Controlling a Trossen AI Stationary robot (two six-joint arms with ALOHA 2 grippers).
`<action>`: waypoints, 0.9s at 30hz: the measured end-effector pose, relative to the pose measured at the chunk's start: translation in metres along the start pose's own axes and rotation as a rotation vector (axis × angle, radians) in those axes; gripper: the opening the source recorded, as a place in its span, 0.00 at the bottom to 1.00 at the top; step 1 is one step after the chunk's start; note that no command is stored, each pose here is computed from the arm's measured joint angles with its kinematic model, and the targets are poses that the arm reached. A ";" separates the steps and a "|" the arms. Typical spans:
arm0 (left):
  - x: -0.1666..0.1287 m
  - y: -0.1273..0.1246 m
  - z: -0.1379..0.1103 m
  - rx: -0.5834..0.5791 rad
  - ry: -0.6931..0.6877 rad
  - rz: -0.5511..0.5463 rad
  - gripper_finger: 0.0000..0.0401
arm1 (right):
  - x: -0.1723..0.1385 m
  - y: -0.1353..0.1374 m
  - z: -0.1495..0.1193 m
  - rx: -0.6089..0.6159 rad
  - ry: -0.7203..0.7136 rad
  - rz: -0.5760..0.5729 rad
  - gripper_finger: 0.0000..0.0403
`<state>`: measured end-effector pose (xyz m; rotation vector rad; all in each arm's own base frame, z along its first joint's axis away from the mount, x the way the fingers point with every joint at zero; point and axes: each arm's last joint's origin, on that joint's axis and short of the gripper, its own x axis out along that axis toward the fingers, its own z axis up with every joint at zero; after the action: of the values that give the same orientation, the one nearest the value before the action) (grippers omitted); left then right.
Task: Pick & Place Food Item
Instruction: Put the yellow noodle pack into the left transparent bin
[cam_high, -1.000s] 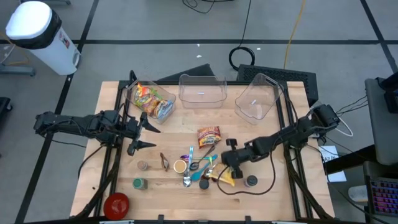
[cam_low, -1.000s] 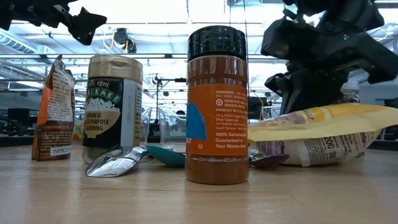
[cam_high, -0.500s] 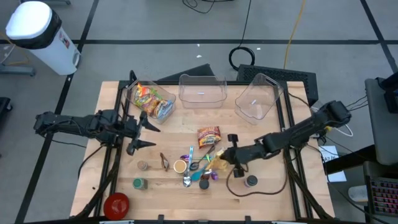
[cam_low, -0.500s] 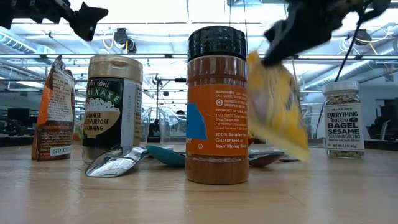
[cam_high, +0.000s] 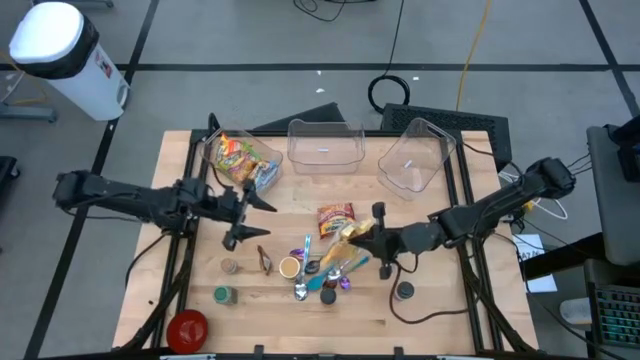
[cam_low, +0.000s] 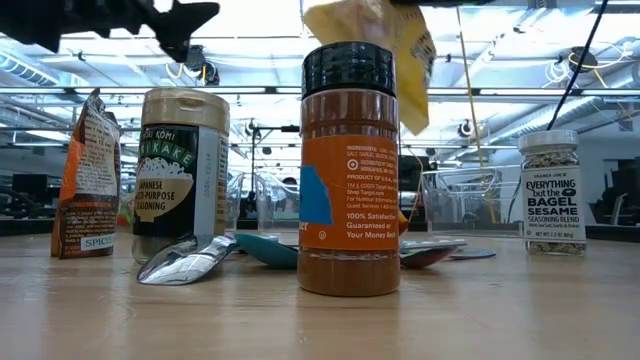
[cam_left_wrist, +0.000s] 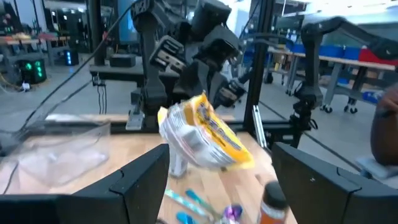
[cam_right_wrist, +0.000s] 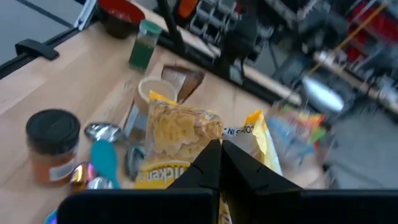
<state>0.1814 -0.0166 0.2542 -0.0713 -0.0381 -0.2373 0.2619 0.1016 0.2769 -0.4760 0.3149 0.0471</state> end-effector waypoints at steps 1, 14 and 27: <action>0.004 0.001 -0.001 0.002 -0.013 0.001 0.73 | 0.002 0.001 0.000 -0.027 -0.002 0.000 0.00; 0.060 0.013 -0.018 -0.091 -0.024 0.062 0.73 | 0.014 0.008 -0.005 -0.114 0.010 0.005 0.00; 0.135 0.013 -0.017 -0.091 0.081 0.032 0.73 | 0.015 0.006 -0.006 -0.112 0.016 -0.003 0.00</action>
<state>0.3164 -0.0370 0.2428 -0.1525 0.0541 -0.2093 0.2735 0.1043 0.2648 -0.5881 0.3280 0.0583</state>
